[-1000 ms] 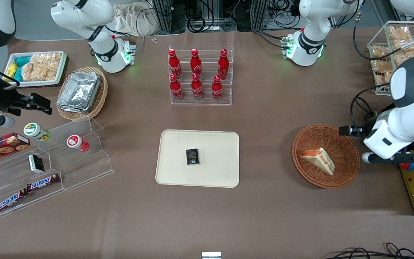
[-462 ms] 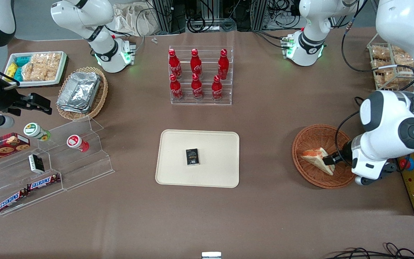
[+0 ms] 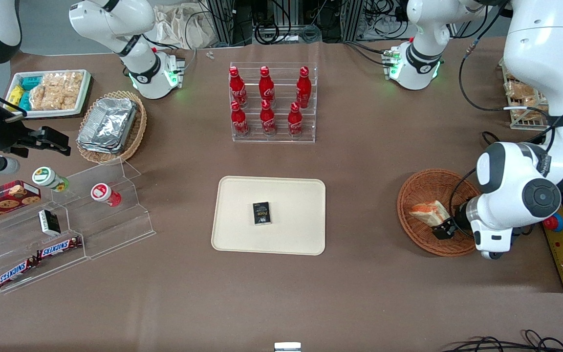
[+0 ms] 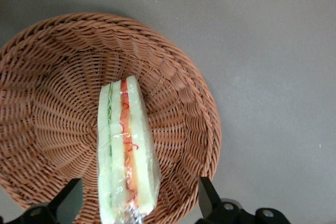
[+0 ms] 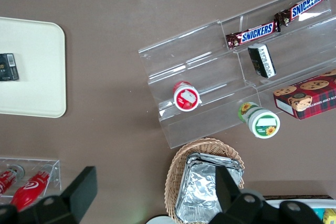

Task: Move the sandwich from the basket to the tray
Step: 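Lower the left gripper onto the wrapped sandwich and close on it, then lift the sandwich out of the basket and carry it toward the tray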

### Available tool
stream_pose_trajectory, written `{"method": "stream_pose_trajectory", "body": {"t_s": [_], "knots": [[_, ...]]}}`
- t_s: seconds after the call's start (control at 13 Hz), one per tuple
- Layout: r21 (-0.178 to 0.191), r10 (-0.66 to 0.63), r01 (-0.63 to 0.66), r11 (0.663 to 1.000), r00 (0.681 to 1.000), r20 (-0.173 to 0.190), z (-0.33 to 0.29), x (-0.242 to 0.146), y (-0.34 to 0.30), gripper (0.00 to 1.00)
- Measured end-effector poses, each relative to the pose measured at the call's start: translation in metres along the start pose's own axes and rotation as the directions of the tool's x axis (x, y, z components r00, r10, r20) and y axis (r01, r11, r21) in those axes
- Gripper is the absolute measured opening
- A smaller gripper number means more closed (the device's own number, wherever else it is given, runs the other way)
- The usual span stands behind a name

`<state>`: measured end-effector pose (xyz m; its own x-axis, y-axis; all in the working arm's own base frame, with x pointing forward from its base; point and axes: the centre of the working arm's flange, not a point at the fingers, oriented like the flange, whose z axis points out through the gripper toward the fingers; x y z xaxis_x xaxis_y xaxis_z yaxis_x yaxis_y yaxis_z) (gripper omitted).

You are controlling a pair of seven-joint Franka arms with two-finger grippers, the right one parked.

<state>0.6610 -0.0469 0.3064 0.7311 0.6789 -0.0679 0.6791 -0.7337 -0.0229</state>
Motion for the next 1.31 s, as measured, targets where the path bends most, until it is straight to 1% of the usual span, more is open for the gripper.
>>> {"method": "stream_pose_trajectory", "body": {"t_s": [0.15,0.38,0.54,0.69,0.85,1.0,1.23,1.31], "knots": [[-0.009,-0.02,0.02,1.0,1.0,-0.005,0.018,-0.004,-0.003,0.99],[0.003,-0.029,0.029,1.0,1.0,0.008,0.043,-0.011,-0.011,0.99],[0.005,-0.036,0.036,0.999,0.999,0.01,0.05,-0.014,-0.014,0.98],[0.01,-0.071,0.071,0.997,0.997,0.008,0.053,-0.014,-0.015,0.94],[0.023,-0.111,0.111,0.994,0.994,-0.014,0.053,-0.013,-0.016,0.7],[0.03,-0.125,0.125,0.992,0.992,-0.023,0.051,-0.013,-0.016,0.46],[0.053,-0.125,0.126,0.991,0.992,-0.018,0.032,-0.018,-0.018,0.22],[0.056,-0.121,0.122,0.991,0.992,-0.023,0.015,-0.022,-0.016,0.22]]}}
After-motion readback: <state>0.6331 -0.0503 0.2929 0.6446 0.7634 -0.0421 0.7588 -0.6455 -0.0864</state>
